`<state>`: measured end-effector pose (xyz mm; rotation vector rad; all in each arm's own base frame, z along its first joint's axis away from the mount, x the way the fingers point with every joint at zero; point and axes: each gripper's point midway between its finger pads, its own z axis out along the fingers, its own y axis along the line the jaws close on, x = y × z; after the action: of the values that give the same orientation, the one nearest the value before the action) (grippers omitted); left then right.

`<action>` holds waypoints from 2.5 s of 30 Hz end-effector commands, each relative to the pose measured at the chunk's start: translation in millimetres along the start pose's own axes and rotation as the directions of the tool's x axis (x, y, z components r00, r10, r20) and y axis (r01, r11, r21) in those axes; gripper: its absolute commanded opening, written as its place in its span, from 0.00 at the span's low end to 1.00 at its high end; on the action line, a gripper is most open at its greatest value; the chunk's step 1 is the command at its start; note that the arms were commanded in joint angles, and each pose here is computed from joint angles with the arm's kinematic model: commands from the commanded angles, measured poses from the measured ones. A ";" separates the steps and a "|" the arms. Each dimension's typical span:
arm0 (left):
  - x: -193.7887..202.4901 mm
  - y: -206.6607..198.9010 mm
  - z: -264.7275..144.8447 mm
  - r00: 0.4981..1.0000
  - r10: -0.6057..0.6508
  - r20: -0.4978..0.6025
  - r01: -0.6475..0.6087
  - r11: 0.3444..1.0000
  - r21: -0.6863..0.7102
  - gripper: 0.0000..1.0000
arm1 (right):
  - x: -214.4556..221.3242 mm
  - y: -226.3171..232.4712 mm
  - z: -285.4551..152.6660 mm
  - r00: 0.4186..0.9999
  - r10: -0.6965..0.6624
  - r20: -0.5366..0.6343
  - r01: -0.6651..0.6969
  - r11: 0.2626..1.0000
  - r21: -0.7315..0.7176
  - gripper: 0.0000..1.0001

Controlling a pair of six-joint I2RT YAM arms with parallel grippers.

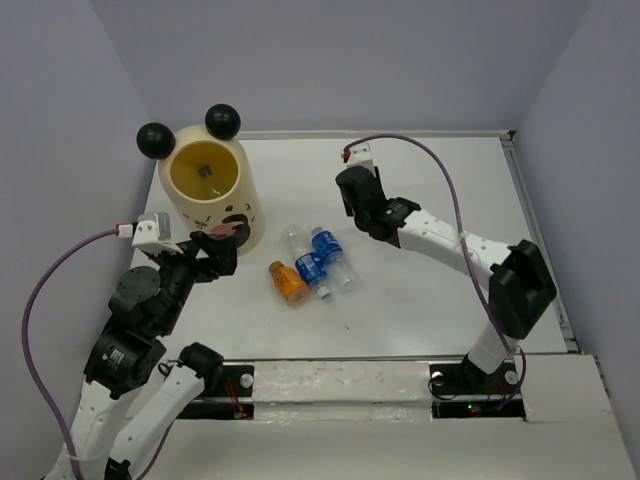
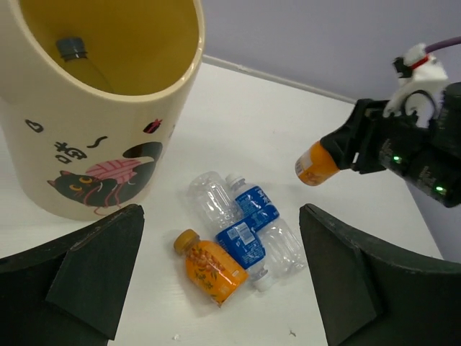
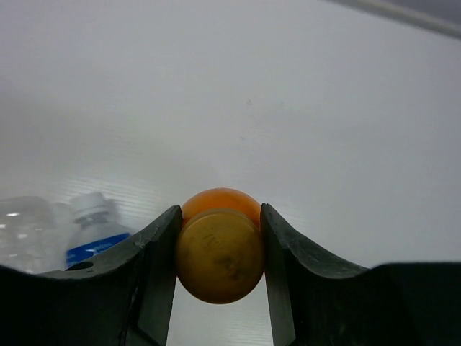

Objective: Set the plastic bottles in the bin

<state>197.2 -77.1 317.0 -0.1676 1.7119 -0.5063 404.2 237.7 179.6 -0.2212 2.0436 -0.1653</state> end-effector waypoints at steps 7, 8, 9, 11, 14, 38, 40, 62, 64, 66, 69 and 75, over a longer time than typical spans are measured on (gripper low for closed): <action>-67.2 34.3 -37.2 0.959 -0.096 0.266 0.151 0.969 -0.194 0.97 | -221.1 98.8 -213.4 0.815 0.232 0.531 0.087 0.857 -0.509 0.17; -68.0 38.1 -39.8 0.951 -0.128 0.283 0.191 0.960 -0.207 0.95 | -226.3 113.8 -228.9 0.800 0.235 0.552 0.119 0.840 -0.529 0.17; -67.3 46.5 -43.0 0.947 -0.128 0.295 0.205 0.948 -0.244 0.95 | -224.7 133.0 -224.4 0.801 0.204 0.564 0.159 0.835 -0.527 0.17; -66.6 51.6 -48.2 0.938 -0.154 0.311 0.239 0.936 -0.257 0.94 | -248.4 148.6 -247.0 0.766 0.250 0.593 0.185 0.797 -0.575 0.16; -61.3 53.4 -52.2 0.940 -0.169 0.298 0.249 0.934 -0.257 0.94 | -263.9 174.0 -252.2 0.747 0.286 0.601 0.211 0.754 -0.622 0.14; 8.1 32.7 -36.0 0.965 -0.262 0.025 0.262 0.948 -0.180 0.99 | -270.0 248.1 -197.0 0.713 0.255 0.653 0.257 0.772 -0.581 0.96; 15.0 26.4 -30.0 0.964 -0.266 -0.017 0.260 0.951 -0.165 0.99 | -281.2 224.6 -208.3 0.708 0.296 0.641 0.233 0.759 -0.608 0.96; 164.7 17.7 82.0 0.867 -0.331 -0.371 0.268 0.940 -0.211 0.99 | 0.1 85.7 -200.3 0.959 0.275 0.064 -0.144 0.672 -0.726 0.71; 174.7 17.2 88.7 0.855 -0.349 -0.384 0.284 0.934 -0.215 0.99 | 27.0 84.4 -198.4 0.969 0.245 0.026 -0.148 0.665 -0.732 0.73; 190.7 20.2 94.8 0.833 -0.374 -0.408 0.295 0.924 -0.245 0.99 | 34.2 81.5 -201.9 0.970 0.242 0.016 -0.151 0.654 -0.741 0.76; 207.6 24.1 101.8 0.813 -0.393 -0.430 0.298 0.915 -0.272 0.99 | 46.7 82.4 -204.8 0.977 0.215 -0.003 -0.143 0.638 -0.757 0.80; 225.7 33.9 111.3 0.802 -0.395 -0.448 0.269 0.909 -0.320 0.98 | 52.7 78.8 -203.8 0.980 0.201 0.009 -0.125 0.645 -0.754 0.81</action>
<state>249.5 -152.6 79.2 -0.5551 2.3442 -0.5908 196.2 305.3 203.8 -0.5403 1.9497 0.7851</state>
